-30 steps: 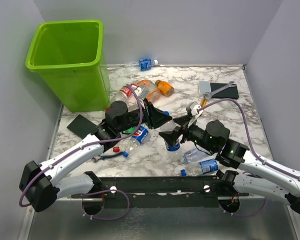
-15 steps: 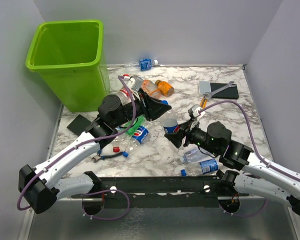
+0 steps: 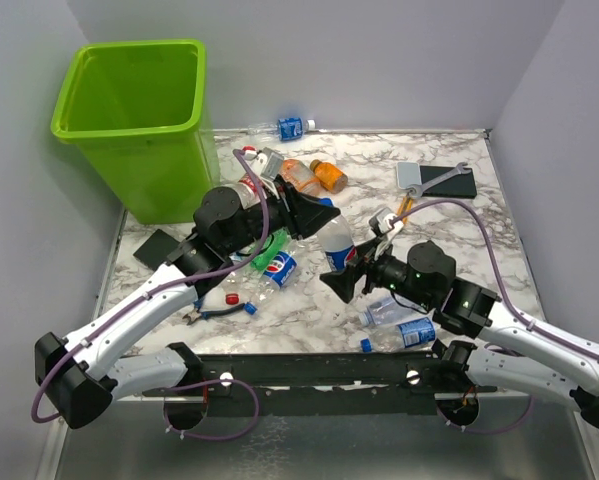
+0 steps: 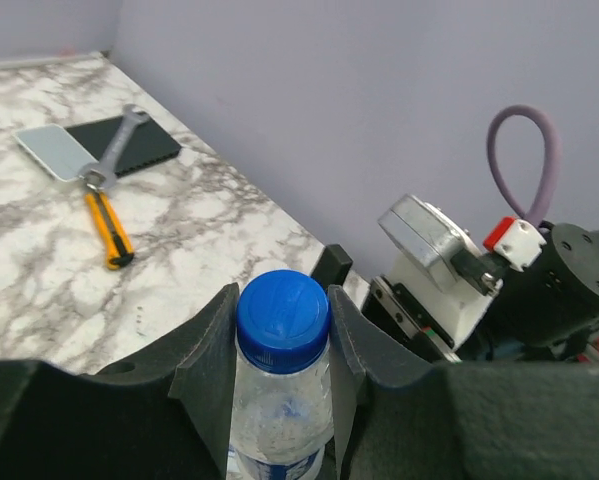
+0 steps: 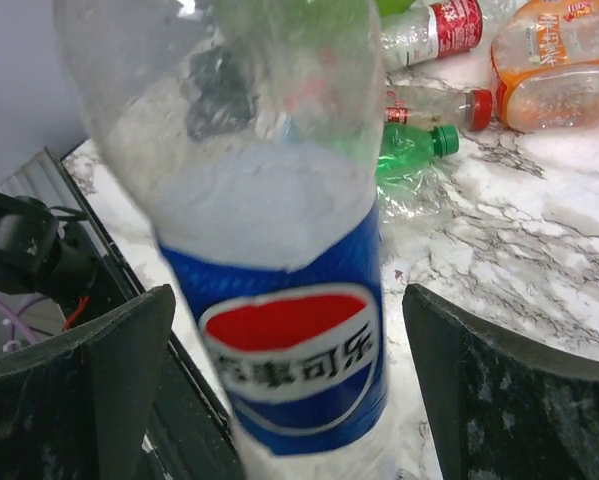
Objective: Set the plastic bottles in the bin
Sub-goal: Place the plastic bottle in the trash bin.
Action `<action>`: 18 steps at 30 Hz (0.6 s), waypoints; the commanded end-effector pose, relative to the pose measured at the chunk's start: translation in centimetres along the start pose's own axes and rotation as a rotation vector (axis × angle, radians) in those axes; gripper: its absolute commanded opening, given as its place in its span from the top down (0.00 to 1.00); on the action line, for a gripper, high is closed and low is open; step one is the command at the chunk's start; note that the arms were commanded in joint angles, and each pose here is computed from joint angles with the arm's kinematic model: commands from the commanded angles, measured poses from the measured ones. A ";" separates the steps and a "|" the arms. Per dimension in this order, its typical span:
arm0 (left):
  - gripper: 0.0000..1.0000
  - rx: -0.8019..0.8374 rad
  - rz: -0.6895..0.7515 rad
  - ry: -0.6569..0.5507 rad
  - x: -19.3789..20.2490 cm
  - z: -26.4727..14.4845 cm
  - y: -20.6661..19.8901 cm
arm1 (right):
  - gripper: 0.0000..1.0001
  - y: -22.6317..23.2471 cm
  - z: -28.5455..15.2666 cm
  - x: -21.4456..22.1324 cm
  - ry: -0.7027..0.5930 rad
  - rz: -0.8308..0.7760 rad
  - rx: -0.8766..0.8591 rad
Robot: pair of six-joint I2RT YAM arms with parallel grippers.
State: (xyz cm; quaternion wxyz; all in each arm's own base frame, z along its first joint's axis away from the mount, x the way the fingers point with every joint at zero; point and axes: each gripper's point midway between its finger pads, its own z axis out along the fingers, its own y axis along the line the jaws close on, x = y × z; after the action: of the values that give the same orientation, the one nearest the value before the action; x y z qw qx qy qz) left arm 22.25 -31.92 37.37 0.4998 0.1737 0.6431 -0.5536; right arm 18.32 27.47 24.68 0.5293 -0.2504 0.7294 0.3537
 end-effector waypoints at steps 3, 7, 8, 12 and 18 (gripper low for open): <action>1.00 -0.217 0.223 -0.155 -7.1 -1.3 1.1 | 0.00 2.4 -2.5 -5.4 -0.085 0.053 -0.072; 1.00 -0.349 0.343 -0.278 -11.9 -2.4 1.7 | 0.00 2.6 -4.5 -9.1 -0.150 0.124 -0.041; 1.00 -0.383 0.373 -0.313 -13.2 -2.8 1.7 | 0.00 2.4 -5.0 -9.8 -0.172 0.141 -0.027; 1.00 -0.538 0.503 -0.444 -19.0 -5.1 1.4 | 0.00 1.5 -7.0 -11.4 -0.301 0.151 0.001; 1.00 -0.754 0.697 -0.636 -26.0 -9.7 0.2 | 0.00 -0.8 -8.2 -9.6 -0.383 0.097 0.064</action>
State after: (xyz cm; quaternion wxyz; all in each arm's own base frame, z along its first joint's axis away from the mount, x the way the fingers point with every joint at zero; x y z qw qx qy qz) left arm 28.88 -20.27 54.49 0.7908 0.0639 0.5525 -0.2556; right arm 15.77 21.54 37.52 0.6283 -0.1437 0.6279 0.4364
